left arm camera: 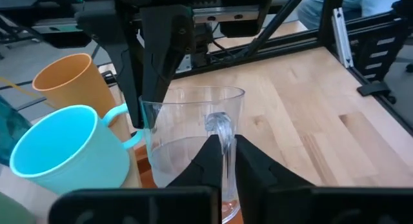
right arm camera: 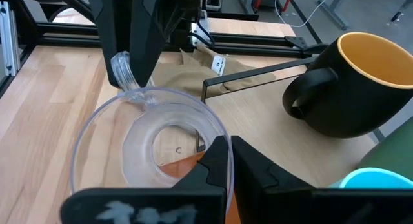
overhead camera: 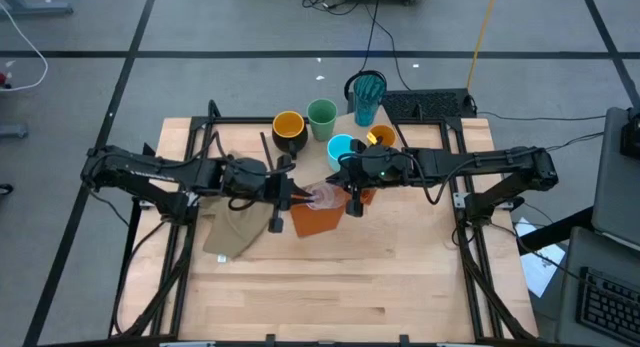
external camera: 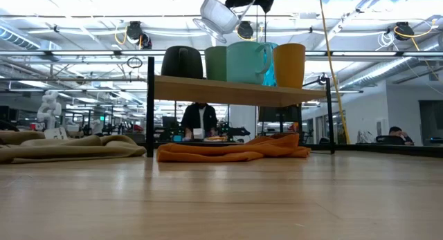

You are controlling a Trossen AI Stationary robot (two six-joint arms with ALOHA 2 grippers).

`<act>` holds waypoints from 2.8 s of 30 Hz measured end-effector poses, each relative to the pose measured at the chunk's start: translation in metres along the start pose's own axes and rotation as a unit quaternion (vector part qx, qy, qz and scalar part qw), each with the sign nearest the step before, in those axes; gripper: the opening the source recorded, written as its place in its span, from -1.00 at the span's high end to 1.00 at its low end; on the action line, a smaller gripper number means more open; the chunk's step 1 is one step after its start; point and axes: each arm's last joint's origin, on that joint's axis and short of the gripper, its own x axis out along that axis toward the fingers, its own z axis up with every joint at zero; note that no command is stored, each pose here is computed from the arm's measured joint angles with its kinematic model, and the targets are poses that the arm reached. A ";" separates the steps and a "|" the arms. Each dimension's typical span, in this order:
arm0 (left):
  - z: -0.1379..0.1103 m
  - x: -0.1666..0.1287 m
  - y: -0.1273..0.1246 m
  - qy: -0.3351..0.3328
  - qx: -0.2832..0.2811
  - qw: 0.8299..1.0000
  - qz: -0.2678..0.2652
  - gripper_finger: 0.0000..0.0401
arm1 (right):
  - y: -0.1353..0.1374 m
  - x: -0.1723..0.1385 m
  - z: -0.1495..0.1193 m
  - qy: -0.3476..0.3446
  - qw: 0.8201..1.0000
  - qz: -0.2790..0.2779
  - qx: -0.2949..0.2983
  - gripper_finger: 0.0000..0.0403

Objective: Stack small to large cups/mugs on shelf
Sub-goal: Put the transparent mug on the shelf

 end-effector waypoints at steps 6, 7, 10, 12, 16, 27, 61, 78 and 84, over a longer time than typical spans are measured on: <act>0.000 0.000 0.005 -0.005 -0.014 1.000 -0.014 0.91 | 0.000 0.000 0.000 0.000 1.000 0.000 0.000 1.00; 0.000 0.000 0.005 -0.005 -0.012 1.000 -0.014 0.91 | 0.000 0.000 0.000 0.000 1.000 0.000 -0.001 1.00; 0.000 0.000 0.005 -0.005 -0.015 1.000 -0.012 0.91 | 0.000 0.000 0.000 0.000 1.000 0.000 -0.003 1.00; 0.000 0.000 0.005 -0.005 -0.012 1.000 -0.012 0.91 | 0.000 0.000 0.000 0.000 1.000 0.000 -0.004 1.00; -0.001 0.000 0.006 -0.004 -0.013 1.000 -0.009 0.91 | 0.000 0.000 0.000 0.000 1.000 0.000 -0.005 0.97; -0.001 0.001 0.009 -0.005 -0.017 1.000 -0.010 0.91 | 0.001 0.000 0.000 0.000 1.000 0.023 0.004 0.59; -0.002 0.000 0.013 -0.001 -0.021 1.000 0.018 0.91 | -0.002 -0.022 0.010 -0.042 0.999 0.021 -0.015 -0.23; 0.007 -0.013 -0.004 -0.006 -0.018 0.988 0.152 0.91 | -0.006 -0.151 0.036 -0.235 0.968 -0.060 -0.058 -0.23; 0.011 -0.014 -0.015 -0.015 -0.020 0.973 0.229 0.91 | 0.005 -0.149 0.034 -0.219 0.968 -0.065 -0.103 -0.23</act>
